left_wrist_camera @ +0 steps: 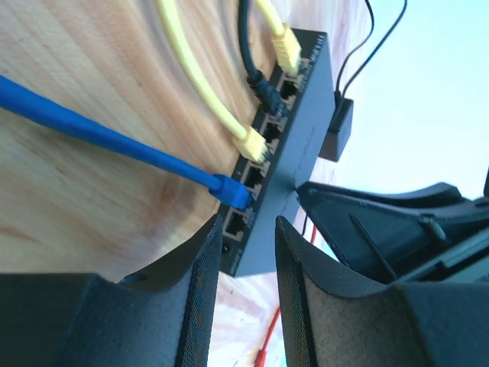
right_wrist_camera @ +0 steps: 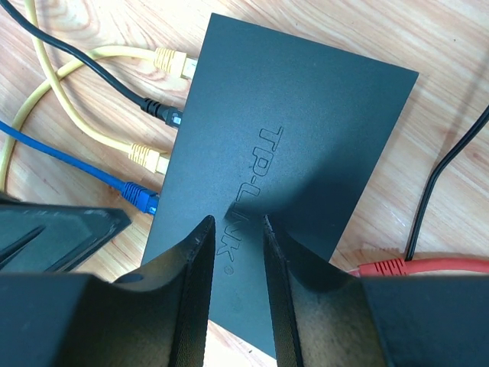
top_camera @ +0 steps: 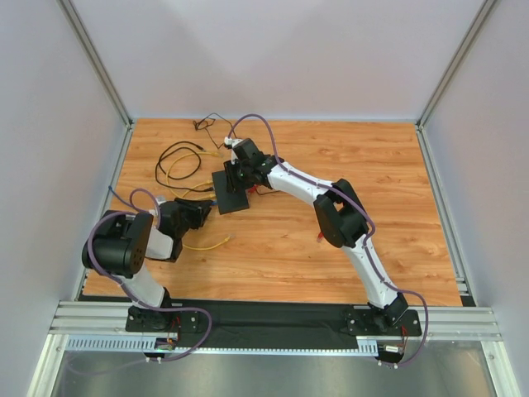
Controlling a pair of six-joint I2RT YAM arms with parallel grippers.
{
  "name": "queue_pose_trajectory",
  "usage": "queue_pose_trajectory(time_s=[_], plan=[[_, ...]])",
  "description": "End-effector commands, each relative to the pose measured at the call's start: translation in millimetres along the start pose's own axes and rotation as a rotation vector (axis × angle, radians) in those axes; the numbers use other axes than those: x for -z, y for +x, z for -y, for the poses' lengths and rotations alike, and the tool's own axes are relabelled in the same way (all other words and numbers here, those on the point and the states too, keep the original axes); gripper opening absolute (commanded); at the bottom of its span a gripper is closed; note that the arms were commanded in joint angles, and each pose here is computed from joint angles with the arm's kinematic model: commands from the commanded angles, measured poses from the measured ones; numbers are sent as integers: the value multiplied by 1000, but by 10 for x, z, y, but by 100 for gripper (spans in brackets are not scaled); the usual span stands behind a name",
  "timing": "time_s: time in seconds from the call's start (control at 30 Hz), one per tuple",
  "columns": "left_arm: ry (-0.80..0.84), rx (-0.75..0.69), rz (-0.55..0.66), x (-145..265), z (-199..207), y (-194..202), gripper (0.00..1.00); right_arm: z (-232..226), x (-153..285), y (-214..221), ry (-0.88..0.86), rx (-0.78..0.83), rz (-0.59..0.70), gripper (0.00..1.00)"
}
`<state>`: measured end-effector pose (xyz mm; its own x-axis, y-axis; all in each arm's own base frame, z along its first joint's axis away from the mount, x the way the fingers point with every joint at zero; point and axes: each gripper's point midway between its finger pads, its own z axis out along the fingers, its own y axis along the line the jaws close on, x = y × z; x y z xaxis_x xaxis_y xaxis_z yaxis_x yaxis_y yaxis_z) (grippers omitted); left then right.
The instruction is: Pull the plug from the switch port
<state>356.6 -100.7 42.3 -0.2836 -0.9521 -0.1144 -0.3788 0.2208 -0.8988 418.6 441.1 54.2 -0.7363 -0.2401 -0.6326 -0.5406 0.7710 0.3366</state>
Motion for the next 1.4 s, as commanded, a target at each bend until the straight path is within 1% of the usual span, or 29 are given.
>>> queue_pose_trajectory(time_s=[0.0,0.13,0.27,0.43,0.67,0.9,1.1,1.37], plan=[[121,69,55,-59,260,-88,41,-20,-1,9,-7,20,-19,33],[129,81,60,-103,201,-67,39,-33,-1,-12,-11,20,-15,33],[88,60,68,-88,126,-47,40,-20,-8,-16,-12,15,-17,33],[73,26,72,-116,171,-40,41,-43,-12,-12,-20,13,-18,33],[64,57,73,-168,108,-27,41,-38,-11,-21,-16,13,-15,33],[35,53,55,-243,90,8,44,-11,-5,-33,-8,14,-14,33],[-16,37,33,-281,-8,47,44,1,-39,-1,-11,15,-31,33],[-37,44,24,-317,-42,68,43,-14,-46,-10,-19,16,-33,33]])
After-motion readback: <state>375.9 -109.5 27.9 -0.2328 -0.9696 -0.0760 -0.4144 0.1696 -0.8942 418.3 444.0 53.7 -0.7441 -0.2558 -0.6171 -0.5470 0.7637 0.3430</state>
